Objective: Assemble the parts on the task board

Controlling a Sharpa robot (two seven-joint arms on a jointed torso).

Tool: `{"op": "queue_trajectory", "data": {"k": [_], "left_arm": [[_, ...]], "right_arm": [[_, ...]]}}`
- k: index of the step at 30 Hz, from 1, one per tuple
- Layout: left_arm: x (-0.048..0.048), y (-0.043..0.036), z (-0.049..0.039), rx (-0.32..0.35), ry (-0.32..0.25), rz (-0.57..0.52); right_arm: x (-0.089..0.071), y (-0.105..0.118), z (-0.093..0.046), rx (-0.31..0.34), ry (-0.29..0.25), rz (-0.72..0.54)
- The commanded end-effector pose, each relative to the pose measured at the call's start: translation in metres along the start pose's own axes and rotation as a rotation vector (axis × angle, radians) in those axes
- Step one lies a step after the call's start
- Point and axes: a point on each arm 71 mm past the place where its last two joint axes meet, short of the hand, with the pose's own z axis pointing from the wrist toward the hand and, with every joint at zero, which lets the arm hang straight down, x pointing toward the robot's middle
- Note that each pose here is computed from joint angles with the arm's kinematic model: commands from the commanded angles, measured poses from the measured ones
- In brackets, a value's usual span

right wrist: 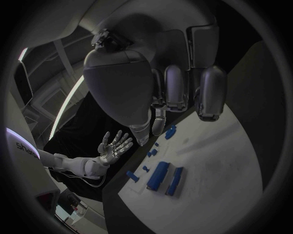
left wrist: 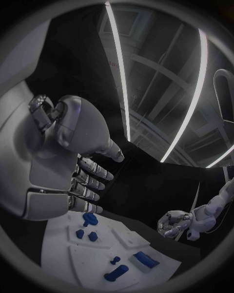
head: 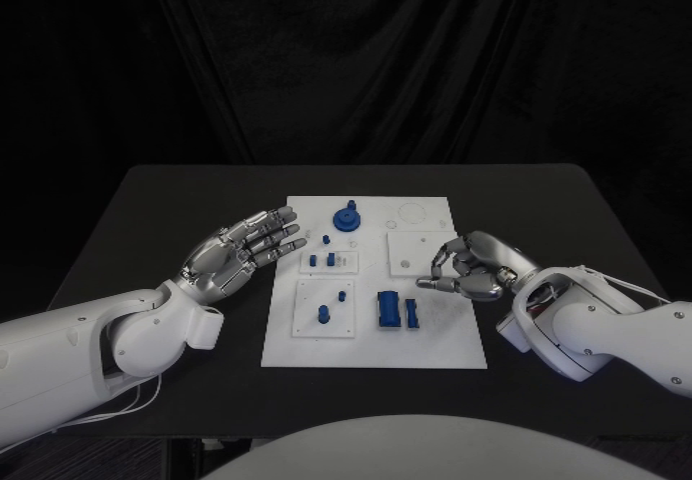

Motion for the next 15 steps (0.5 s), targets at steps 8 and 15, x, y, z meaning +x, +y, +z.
{"op": "queue_trajectory", "data": {"k": [8, 15], "left_arm": [[0.0078, -0.0425, 0.0232, 0.179, -0.012, 0.133], [0.0078, -0.0488, 0.0405, 0.222, 0.011, 0.177]], "right_arm": [[-0.028, 0.014, 0.021, -0.195, -0.165, 0.246], [-0.025, 0.014, 0.039, -0.249, -0.122, 0.422]]}}
